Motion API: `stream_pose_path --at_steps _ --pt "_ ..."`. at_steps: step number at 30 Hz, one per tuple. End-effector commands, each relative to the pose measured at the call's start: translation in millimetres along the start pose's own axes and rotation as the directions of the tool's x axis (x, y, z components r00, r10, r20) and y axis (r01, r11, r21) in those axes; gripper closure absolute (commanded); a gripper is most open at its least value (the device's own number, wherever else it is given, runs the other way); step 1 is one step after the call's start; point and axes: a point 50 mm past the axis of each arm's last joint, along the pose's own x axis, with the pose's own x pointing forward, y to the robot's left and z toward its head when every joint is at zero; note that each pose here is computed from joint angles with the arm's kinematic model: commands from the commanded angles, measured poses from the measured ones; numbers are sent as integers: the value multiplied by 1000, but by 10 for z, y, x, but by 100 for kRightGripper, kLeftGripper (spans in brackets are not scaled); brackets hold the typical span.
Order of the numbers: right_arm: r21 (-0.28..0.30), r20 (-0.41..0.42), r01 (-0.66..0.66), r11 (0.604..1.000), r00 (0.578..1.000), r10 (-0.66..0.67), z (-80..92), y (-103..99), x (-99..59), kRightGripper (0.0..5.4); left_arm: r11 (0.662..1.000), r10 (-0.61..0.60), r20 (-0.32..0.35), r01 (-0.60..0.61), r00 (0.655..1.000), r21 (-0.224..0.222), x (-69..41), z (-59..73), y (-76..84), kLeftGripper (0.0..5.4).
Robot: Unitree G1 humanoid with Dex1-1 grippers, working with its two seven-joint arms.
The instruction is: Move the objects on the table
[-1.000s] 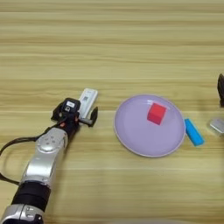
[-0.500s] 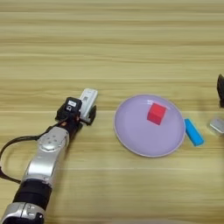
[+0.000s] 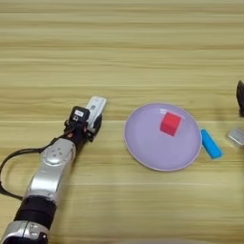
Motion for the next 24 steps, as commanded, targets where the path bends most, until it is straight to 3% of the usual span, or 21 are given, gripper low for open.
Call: stream_pose_path --at_steps 1,11,24 --pt "3 -6 -3 1000 1000 3 8 -16 -8 0 1000 17 -186 -17 982 5 -160 -405 4 255" --pt "3 -9 -1 1000 1000 1 3 -19 -13 0 1000 26 -166 -27 986 -3 -174 -365 13 255" --pt "5 -18 -9 1000 1000 9 -15 -3 -11 0 1000 7 -29 -7 1000 -3 -274 -23 -85 255"
